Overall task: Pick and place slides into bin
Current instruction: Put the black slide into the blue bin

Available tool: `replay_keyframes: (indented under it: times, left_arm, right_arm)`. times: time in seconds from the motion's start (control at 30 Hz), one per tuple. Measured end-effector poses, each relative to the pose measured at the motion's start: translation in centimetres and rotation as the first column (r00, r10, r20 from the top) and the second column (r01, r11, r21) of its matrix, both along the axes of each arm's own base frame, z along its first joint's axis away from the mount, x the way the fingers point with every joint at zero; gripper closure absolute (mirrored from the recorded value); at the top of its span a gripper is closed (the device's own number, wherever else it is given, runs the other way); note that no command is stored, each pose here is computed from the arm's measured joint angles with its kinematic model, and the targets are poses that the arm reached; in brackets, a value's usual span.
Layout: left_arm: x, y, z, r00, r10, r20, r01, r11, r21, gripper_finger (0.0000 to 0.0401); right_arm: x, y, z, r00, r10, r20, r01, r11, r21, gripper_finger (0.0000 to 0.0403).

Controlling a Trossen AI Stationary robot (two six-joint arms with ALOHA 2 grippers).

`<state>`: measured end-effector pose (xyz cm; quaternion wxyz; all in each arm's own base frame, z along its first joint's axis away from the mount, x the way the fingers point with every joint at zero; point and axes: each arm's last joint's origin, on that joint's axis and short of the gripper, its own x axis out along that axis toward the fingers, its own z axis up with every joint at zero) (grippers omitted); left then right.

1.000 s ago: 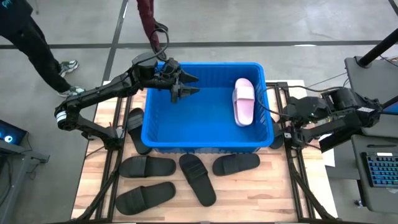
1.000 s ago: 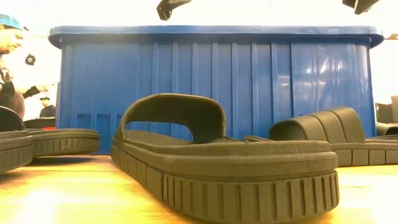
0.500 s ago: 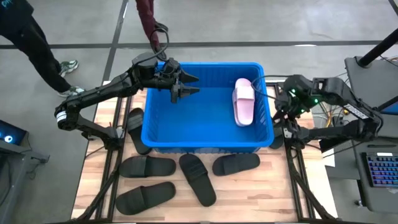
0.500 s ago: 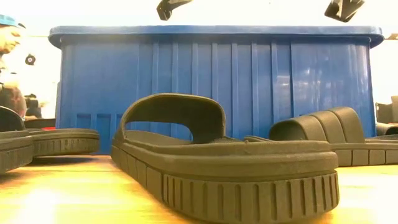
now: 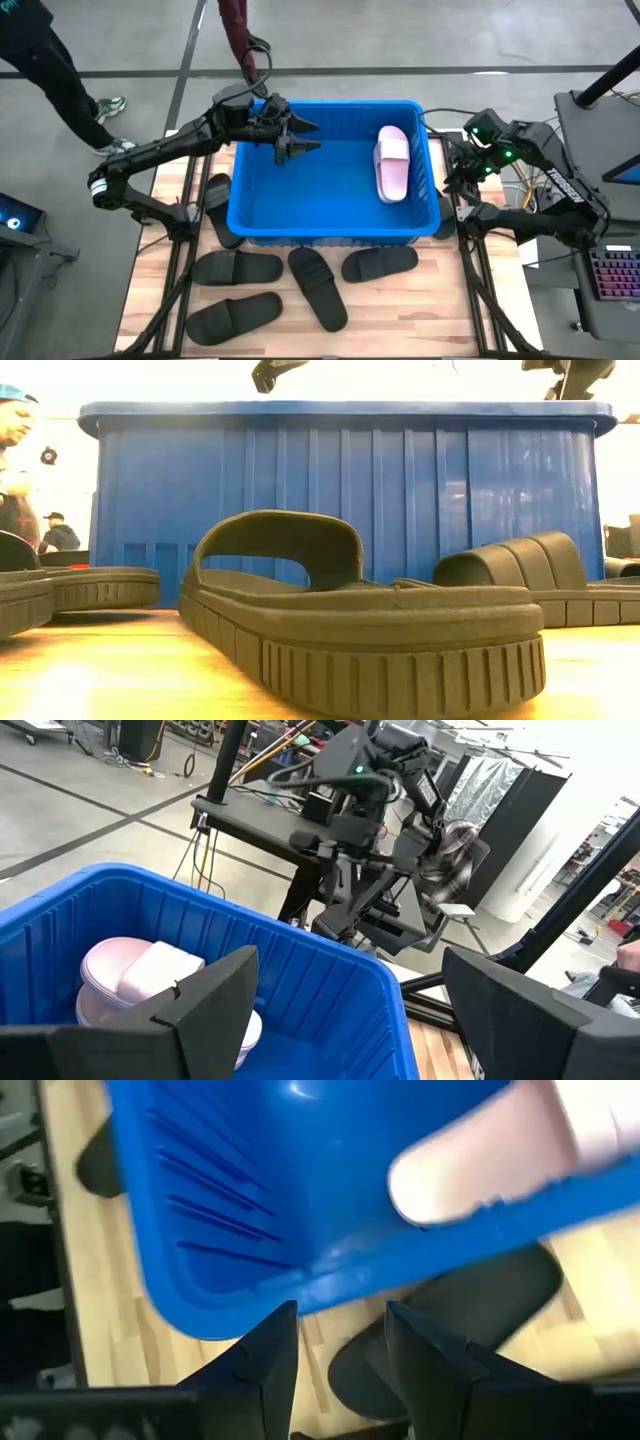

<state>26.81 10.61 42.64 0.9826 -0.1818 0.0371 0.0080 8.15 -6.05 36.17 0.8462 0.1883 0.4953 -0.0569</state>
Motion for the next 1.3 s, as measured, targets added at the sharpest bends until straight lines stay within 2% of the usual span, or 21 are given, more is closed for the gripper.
replay_keyframes:
  times: [0.07, 0.13, 0.23, 0.37, 0.47, 0.53, 0.8, 1.03, 1.3]
  left_arm:
    - [0.0, 0.0, 0.0, 1.000, 0.000, 0.000, 0.000, 1.000, 0.000, 0.0099]
    - [0.0, 0.0, 0.0, 1.000, 0.000, 0.000, 0.000, 1.000, 0.000, 0.0099]
    - [0.0, 0.0, 0.0, 1.000, -0.001, -0.001, 0.001, 1.000, 0.006, 0.0099]
    - [0.0, 0.0, 0.0, 1.000, -0.001, -0.001, 0.001, 1.000, 0.008, 0.0099]
    - [0.0, 0.0, 0.0, 1.000, -0.001, -0.002, 0.001, 1.000, 0.008, 0.0099]
    - [0.0, 0.0, 0.0, 1.000, -0.001, -0.002, 0.001, 1.000, 0.008, 0.0099]
    - [0.0, 0.0, 0.0, 1.000, -0.001, -0.004, 0.001, 1.000, 0.007, 0.0099]
    - [0.0, 0.0, -0.2, 1.000, -0.001, -0.020, 0.001, 1.000, 0.000, 0.0099]
    - [0.0, 0.0, -0.3, 1.000, -0.002, -0.026, 0.001, 1.000, -0.003, 0.0099]
  right_arm:
    - [-0.1, -0.2, -0.8, 0.997, -0.048, -0.062, 0.047, 0.999, -0.011, 0.0257]
    - [-0.2, -0.6, -1.6, 0.974, -0.156, -0.163, 0.148, 0.987, -0.061, 0.0255]
    - [-0.4, -1.1, -2.7, 0.889, -0.361, -0.280, 0.336, 0.932, -0.136, 0.0255]
    - [-0.3, -1.2, -4.1, 0.809, -0.494, -0.319, 0.502, 0.863, -0.061, 0.0255]
    - [-0.1, -1.3, -5.2, 0.736, -0.581, -0.347, 0.613, 0.790, -0.022, 0.0255]
    - [0.0, -1.4, -5.9, 0.712, -0.609, -0.349, 0.645, 0.764, -0.016, 0.0255]
    - [0.1, -2.5, -8.3, 0.661, -0.667, -0.344, 0.705, 0.709, -0.020, 0.0254]
    - [-1.1, -3.7, -9.4, 0.543, -0.757, -0.364, 0.786, 0.611, -0.098, 0.0254]
    - [-1.6, -4.7, -11.7, 0.419, -0.777, -0.469, 0.852, 0.515, -0.091, 0.0254]
